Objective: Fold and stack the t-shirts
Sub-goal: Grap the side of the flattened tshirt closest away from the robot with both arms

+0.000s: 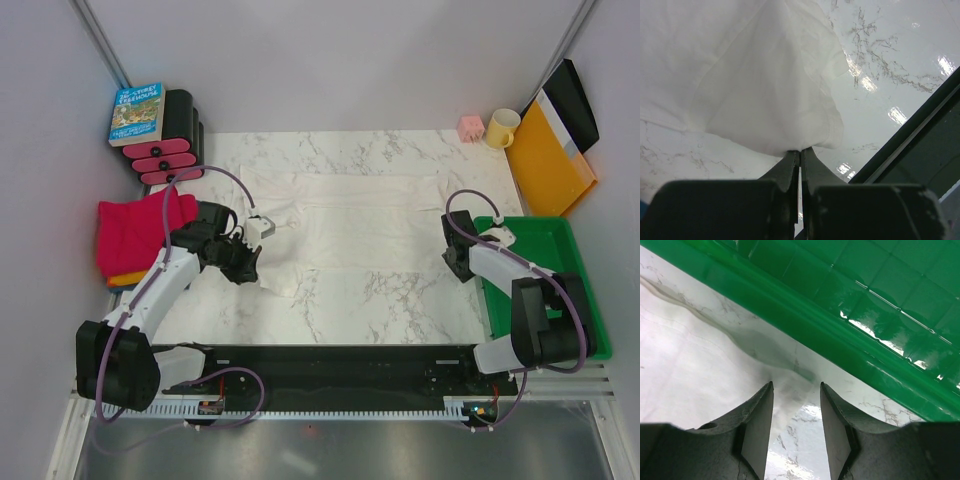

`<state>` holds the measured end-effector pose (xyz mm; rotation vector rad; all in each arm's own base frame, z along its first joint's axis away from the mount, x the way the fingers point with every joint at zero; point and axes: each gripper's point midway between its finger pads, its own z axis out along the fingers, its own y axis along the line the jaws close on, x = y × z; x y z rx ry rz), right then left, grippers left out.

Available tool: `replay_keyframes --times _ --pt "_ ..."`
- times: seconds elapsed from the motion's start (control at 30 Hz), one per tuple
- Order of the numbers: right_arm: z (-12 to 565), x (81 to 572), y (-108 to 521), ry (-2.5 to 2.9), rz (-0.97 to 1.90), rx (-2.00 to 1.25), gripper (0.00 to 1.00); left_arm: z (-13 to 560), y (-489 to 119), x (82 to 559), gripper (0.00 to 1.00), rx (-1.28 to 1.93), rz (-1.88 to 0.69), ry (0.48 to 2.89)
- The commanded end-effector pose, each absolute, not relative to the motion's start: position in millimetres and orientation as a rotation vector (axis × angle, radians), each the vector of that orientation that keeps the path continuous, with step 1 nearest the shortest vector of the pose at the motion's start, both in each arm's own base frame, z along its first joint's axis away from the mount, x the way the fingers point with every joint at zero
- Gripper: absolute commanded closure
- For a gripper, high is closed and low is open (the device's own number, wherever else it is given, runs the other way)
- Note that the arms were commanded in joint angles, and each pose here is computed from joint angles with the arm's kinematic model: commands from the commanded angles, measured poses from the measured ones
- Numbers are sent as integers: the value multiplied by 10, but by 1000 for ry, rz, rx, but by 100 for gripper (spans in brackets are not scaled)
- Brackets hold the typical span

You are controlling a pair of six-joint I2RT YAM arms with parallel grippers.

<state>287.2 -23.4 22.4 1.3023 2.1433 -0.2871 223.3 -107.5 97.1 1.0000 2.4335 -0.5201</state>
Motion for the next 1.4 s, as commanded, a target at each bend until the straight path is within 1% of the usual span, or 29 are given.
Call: replay_keyframes --times 0.0,0.33,0.4,0.5,0.53,0.6,0.63,0.67,0.8,0.9,0.93,1.0,1.03,1.1,1.17,1.2,1.27,1.3,1.37 --pt "239 2971 -209 2095 -227 1338 50 1092 -1131 2348 98 976 -533 2382" --pt "-47 2730 -185 2166 -252 1421 49 1113 -1129 2370 98 975 -528 2377" --pt "-63 2717 -165 2174 -241 1427 50 1114 -1135 2368 98 977 -531 2376" --pt "-122 2673 -140 2203 -245 1440 57 1114 -1137 2371 98 974 -535 2378" --pt "-147 2646 -133 2213 -250 1442 61 1122 -1141 2373 98 976 -535 2374" --pt "-177 2587 -123 2219 -246 1461 67 1122 -1141 2373 98 976 -535 2374" --pt "-185 2575 -112 2219 -240 1465 74 1121 -1137 2371 98 974 -535 2376" --pt "-198 2554 -112 2221 -240 1471 76 1124 -1143 2373 98 975 -538 2374" --pt "-256 2457 -98 2241 -245 1480 79 1127 -1148 2366 98 977 -540 2371" --pt "-293 2402 -87 2264 -247 1478 85 1127 -1150 2358 98 974 -547 2372" --pt "-301 2390 -66 2273 -237 1479 91 1131 -1151 2357 98 972 -546 2370" --pt "-308 2369 -55 2281 -228 1480 98 1128 -1154 2347 98 971 -548 2371" --pt "-296 2373 -48 2288 -221 1464 100 1129 -1149 2341 98 969 -547 2370" --pt "-189 2443 -56 2260 -192 1430 100 1140 -1137 2336 98 958 -537 2371" --pt "-39 2514 -93 2245 -221 1325 100 1153 -1124 2332 98 947 -525 2370" --pt "144 2634 -78 2208 -185 1275 100 1167 -1116 2334 98 939 -516 2368" --pt "342 2712 -46 2209 -194 1145 100 1205 -1100 2359 98 914 -497 2360" --pt "546 2805 -60 2158 -185 1106 100 1242 -1094 2366 98 901 -489 2347" --pt "706 2807 -52 2162 -206 1024 100 1286 -1084 2386 98 873 -475 2337"
